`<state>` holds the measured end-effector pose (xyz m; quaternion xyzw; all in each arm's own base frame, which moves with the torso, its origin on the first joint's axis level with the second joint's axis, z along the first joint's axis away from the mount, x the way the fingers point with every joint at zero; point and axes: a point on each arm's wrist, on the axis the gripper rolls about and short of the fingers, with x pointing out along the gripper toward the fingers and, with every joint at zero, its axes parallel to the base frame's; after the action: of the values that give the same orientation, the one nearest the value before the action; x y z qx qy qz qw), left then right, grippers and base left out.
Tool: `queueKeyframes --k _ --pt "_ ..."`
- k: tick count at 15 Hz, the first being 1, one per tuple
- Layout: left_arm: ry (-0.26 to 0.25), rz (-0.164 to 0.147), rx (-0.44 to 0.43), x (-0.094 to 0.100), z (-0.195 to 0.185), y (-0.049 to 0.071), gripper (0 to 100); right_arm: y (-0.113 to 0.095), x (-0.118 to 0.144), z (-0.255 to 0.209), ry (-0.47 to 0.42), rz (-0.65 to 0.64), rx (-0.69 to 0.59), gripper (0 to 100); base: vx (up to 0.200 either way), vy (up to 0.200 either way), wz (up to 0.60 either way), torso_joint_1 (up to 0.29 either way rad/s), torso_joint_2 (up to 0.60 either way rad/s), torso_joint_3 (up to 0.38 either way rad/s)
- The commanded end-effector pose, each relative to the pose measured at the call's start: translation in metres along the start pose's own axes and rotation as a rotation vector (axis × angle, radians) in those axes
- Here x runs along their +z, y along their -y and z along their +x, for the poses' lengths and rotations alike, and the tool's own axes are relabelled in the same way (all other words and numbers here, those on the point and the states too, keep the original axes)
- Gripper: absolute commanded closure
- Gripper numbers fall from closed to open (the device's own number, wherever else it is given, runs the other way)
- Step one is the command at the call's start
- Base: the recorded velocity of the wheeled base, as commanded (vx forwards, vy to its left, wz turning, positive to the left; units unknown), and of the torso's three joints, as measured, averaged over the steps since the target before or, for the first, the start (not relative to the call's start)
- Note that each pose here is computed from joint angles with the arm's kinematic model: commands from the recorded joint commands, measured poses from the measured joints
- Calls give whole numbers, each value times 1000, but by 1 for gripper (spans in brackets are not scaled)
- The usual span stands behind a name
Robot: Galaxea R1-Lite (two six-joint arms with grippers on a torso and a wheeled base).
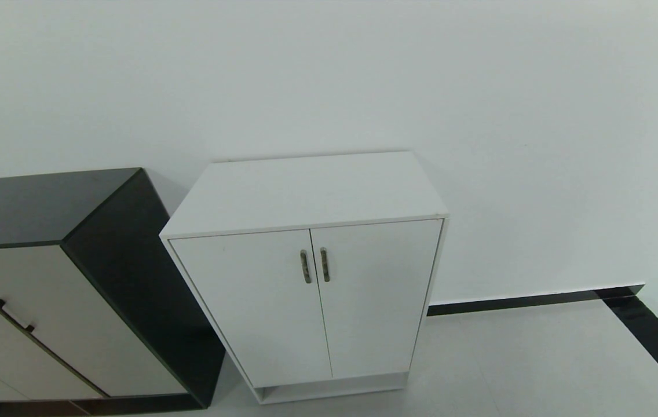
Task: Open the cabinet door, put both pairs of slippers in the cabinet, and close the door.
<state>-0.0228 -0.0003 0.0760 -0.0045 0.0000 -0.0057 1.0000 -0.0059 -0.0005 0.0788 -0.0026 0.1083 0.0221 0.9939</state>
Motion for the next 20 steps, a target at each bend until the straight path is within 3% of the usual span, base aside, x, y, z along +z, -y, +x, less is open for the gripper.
queueKeyframes --k 1,5,20 --pt "0 0 1 0 0 0 100 0 -3 -7 100 0 -5 100 0 0 0 0 0 0" --pt "-2 0 1 0 0 0 100 -1 -7 -16 215 6 -50 100 0 0 0 0 0 0" --pt "0 6 -1 0 0 0 100 0 -7 -16 220 16 -82 100 0 0 0 0 0 0"
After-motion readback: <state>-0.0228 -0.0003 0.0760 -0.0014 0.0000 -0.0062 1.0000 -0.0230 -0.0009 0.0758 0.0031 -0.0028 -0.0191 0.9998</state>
